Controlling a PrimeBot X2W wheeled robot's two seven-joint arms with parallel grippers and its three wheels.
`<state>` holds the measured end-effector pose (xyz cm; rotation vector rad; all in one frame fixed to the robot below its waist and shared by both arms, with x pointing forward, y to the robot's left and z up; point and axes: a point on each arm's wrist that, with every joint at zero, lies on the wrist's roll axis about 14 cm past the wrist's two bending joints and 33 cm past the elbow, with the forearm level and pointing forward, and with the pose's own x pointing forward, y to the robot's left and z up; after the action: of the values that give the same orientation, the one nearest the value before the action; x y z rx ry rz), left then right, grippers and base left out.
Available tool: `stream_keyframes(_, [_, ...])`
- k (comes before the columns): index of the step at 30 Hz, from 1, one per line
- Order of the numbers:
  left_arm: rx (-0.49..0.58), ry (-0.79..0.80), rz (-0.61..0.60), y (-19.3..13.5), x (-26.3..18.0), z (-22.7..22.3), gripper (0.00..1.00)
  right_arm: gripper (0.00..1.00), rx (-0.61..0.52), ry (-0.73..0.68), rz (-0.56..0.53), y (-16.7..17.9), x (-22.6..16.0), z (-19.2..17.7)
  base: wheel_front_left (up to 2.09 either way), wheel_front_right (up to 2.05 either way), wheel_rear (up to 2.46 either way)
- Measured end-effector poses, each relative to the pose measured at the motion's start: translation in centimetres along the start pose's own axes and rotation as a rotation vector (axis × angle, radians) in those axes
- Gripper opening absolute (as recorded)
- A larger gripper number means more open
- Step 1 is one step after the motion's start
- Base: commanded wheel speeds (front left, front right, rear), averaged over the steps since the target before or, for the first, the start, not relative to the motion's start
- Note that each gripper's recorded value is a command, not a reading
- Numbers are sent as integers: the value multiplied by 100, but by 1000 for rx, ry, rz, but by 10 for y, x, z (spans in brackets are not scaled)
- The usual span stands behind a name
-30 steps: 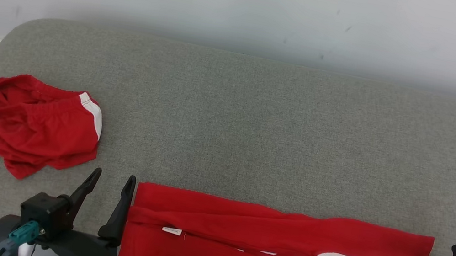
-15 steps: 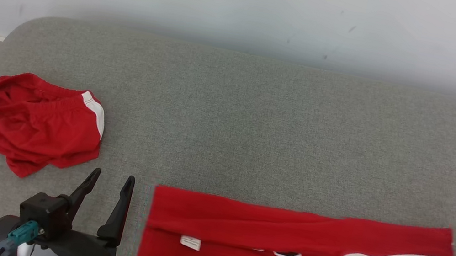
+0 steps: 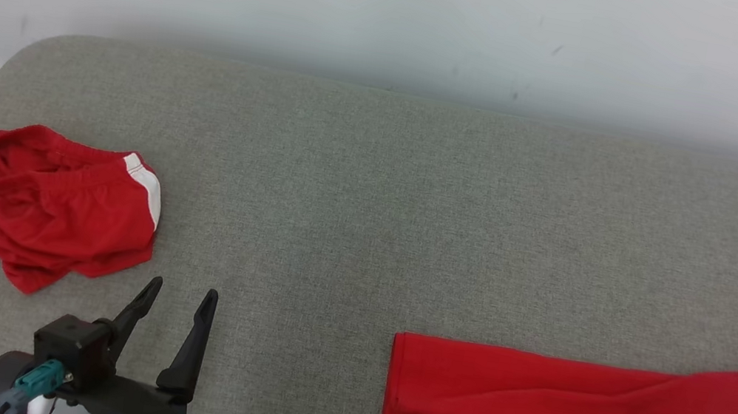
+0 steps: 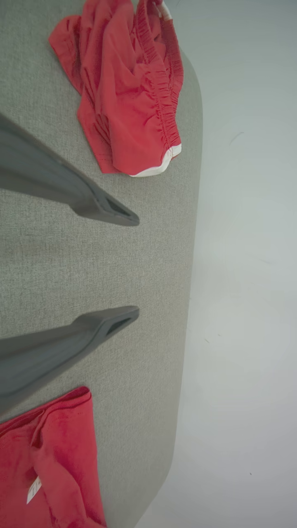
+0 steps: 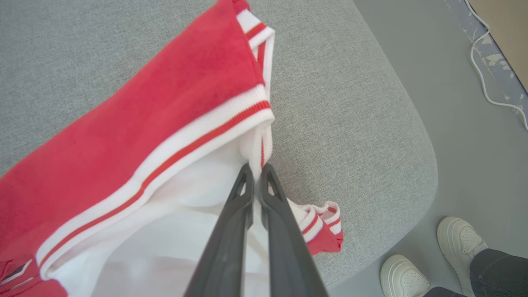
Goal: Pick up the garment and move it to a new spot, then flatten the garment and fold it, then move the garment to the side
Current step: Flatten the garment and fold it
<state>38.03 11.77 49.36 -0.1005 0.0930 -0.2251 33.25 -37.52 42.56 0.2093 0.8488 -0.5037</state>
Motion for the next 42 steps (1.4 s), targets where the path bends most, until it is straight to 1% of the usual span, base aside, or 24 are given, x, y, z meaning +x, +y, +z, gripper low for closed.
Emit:
stream_keyframes(2, [1,1,-1,0,0,0,100,0,8,12,36,13,0,-6,0,0,0])
stream_keyframes(3, [1,1,-1,0,0,0,100,0,8,12,36,13,0,-6,0,0,0])
stream_keyframes(5, [3,4,-8,-2,0,-1,100,0,28,25,103,36,-3,-16,0,0,0])
stream_keyframes(7, [4,8,-16,-5,-1,-2,100,0,22,31,173,59,-9,-22,0,0,0])
stream_keyframes(11, [4,4,-29,-11,-1,-1,100,0,-34,3,284,92,-24,-22,0,0,0])
stream_keyframes(14, [0,2,-39,-14,-1,0,100,0,-64,10,386,121,-37,-29,0,0,0])
stream_keyframes(17, [-1,4,-41,-15,-2,-1,100,0,-117,13,481,148,-52,-38,0,0,0])
stream_keyframes(20, [-2,5,-41,-15,-2,-1,100,0,-116,21,601,181,-70,-44,0,0,0])
stream_keyframes(23, [-3,7,-42,-15,-2,-2,100,0,-148,39,682,209,-85,-54,0,0,0])
stream_keyframes(26, [-5,9,-42,-15,-1,-3,100,0,-218,63,693,219,-87,-65,0,0,0])
stream_keyframes(31, [-13,11,-45,-18,1,-3,100,0,-271,93,731,241,-92,-75,0,0,0])
stream_keyframes(35, [-14,15,-43,-17,2,-5,100,0,-313,84,765,259,-99,-75,0,0,0])
stream_keyframes(42, [-17,18,-37,-15,3,-6,100,0,-376,135,785,274,-100,-95,0,0,0])
